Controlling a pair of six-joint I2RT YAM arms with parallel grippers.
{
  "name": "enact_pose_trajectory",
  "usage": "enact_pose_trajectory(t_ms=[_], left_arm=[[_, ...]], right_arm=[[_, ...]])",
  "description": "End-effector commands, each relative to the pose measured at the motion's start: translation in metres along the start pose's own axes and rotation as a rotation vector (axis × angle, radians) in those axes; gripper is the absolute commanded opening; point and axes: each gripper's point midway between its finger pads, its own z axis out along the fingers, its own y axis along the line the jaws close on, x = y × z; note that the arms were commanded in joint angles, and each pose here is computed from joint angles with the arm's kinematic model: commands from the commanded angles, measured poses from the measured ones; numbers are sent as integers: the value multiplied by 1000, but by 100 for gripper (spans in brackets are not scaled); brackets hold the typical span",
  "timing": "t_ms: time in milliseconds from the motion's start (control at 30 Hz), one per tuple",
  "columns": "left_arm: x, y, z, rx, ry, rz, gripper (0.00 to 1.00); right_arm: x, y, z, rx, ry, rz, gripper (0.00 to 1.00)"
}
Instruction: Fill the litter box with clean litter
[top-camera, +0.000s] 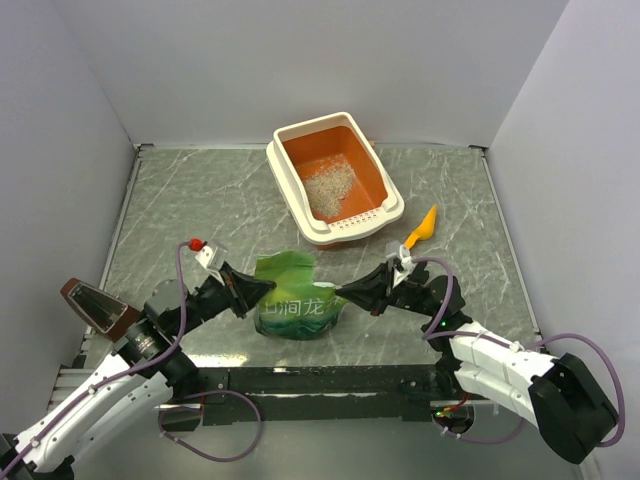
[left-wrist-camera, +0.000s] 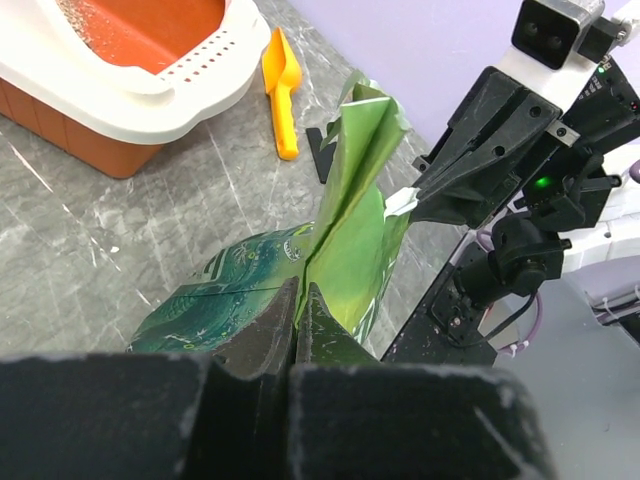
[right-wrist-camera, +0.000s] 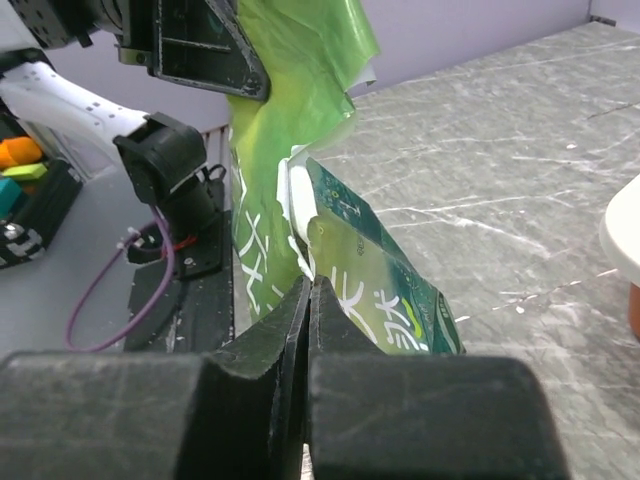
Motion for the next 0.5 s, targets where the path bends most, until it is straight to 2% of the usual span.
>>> enact_pose_trajectory(t_ms=[0, 100, 233, 300, 467], left_arm=[[-39, -16, -3, 9, -96, -50, 1], [-35, -9, -3, -81, -26, -159, 1], [-4, 1, -6, -228, 176, -327, 1], [11, 1, -8, -252, 243, -397, 1], [39, -4, -19, -260, 321, -561, 1]], right_arm=[[-23, 18, 1, -107, -30, 36, 0], [-23, 28, -1, -151, 36, 170, 0], [-8, 43, -7, -172, 195, 421, 0], [2, 46, -12, -147, 256, 537, 0], [40, 48, -27, -45, 408, 808, 0]])
